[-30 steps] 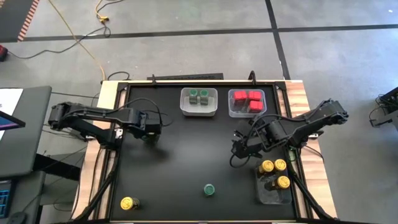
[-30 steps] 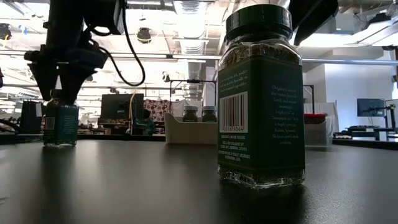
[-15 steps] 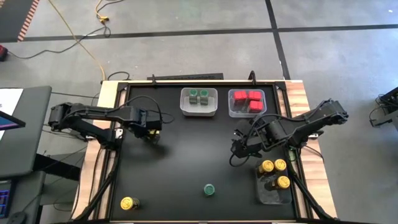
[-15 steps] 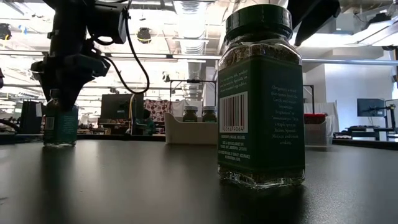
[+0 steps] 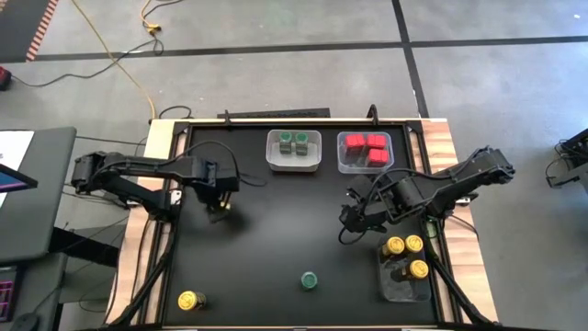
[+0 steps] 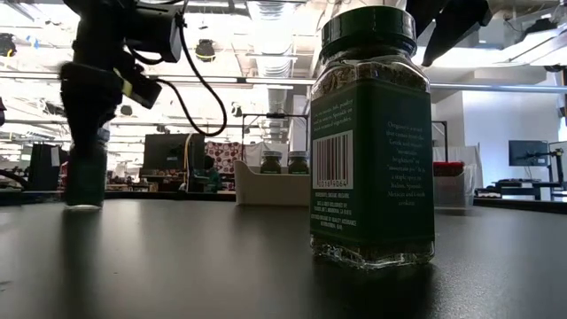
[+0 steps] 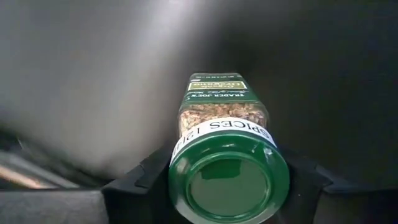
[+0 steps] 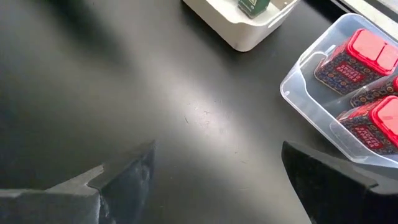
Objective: Sort spices by type
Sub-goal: Put the top green seasoning bottle into the white bin
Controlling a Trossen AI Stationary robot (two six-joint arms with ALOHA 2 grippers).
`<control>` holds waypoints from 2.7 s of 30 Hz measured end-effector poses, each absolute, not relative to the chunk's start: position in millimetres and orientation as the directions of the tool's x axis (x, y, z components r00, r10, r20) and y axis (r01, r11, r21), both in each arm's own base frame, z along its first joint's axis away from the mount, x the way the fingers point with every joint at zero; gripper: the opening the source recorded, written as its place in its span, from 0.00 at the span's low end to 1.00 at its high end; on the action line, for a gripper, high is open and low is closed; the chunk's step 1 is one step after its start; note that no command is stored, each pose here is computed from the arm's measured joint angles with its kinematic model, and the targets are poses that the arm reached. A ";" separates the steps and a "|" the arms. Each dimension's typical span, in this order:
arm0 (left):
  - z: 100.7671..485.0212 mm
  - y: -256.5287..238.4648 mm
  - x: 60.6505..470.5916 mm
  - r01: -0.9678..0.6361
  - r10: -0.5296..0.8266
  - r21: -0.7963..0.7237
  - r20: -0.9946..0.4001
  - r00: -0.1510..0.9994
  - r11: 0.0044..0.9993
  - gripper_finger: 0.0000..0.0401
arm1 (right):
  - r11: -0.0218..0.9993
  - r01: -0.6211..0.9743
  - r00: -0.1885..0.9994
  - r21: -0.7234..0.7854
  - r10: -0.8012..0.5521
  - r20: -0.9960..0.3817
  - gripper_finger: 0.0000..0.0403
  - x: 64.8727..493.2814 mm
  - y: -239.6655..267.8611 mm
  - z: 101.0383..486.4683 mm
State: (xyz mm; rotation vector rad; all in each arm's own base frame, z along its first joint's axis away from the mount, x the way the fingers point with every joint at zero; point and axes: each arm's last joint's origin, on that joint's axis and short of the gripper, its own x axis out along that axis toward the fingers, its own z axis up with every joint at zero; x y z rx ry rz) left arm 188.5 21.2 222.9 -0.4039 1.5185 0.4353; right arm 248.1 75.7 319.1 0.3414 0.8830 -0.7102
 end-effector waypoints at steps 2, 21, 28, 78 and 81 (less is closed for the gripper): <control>222.9 18.7 188.6 -0.365 0.009 0.007 -1.000 0.005 0.931 0.48 | 0.723 0.691 0.430 -0.010 -0.422 -0.799 0.93 248.1 75.7 319.1; 223.4 13.9 200.2 0.665 0.062 0.124 -0.991 0.116 0.736 0.48 | 0.729 0.684 0.426 -0.021 -0.423 -0.799 0.93 247.8 75.6 318.9; 227.8 15.2 220.7 0.649 0.088 0.288 -0.942 0.323 0.704 0.48 | 0.729 0.685 0.430 -0.017 -0.422 -0.798 0.93 248.2 75.7 319.1; 276.8 163.1 377.1 0.910 0.271 0.298 -0.937 0.221 0.288 0.48 | 0.640 0.768 0.398 0.002 -0.475 -0.784 0.93 259.5 43.2 320.0; 276.8 163.5 377.3 0.926 0.274 0.291 -0.936 0.223 0.242 0.48 | 0.660 0.751 0.398 -0.019 -0.476 -0.785 0.93 259.5 43.2 319.9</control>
